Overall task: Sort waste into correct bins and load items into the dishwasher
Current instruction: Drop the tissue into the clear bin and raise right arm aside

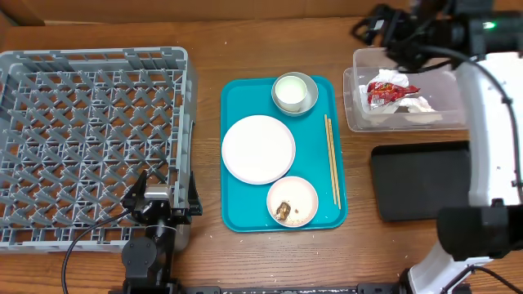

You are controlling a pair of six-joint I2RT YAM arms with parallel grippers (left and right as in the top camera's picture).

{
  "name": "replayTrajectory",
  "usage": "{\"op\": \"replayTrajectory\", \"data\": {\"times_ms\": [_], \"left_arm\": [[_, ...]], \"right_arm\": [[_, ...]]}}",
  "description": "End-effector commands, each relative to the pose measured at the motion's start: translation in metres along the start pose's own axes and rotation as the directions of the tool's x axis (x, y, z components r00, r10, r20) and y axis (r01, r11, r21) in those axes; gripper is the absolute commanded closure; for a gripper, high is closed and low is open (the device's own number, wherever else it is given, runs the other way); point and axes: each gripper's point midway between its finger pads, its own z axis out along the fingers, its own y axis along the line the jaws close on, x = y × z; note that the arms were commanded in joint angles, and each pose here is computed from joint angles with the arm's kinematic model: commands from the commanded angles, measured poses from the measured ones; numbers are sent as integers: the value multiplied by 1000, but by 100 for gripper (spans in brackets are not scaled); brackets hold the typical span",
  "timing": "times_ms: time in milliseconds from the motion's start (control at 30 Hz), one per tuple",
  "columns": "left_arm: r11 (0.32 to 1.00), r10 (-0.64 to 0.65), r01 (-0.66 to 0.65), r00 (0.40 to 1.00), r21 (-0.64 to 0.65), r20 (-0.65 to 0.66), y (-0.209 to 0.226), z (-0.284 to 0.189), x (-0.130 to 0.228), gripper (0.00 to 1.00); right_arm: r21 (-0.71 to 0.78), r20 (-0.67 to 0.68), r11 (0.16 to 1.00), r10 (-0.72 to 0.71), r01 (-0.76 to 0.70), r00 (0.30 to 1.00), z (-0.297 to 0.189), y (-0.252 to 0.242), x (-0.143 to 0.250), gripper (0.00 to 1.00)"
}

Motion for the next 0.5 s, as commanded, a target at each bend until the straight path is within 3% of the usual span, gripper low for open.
{"op": "replayTrajectory", "data": {"times_ms": [0, 100, 267, 467], "left_arm": [[1000, -9, 9, 1000, 0, 4, 0, 0, 0, 0], [1000, -8, 8, 1000, 0, 4, 0, 0, 0, 0], [1000, -9, 9, 1000, 0, 4, 0, 0, 0, 0], [1000, -9, 9, 1000, 0, 4, 0, 0, 0, 0]], "right_arm": [[23, -35, 982, -187, 188, 982, 24, 36, 27, 0], [105, -63, 961, -251, 256, 966, 48, 44, 45, 0], [106, -31, 948, -299, 300, 954, 54, 65, 49, 0], [203, 98, 973, -135, 113, 986, 34, 25, 4, 0]]}}
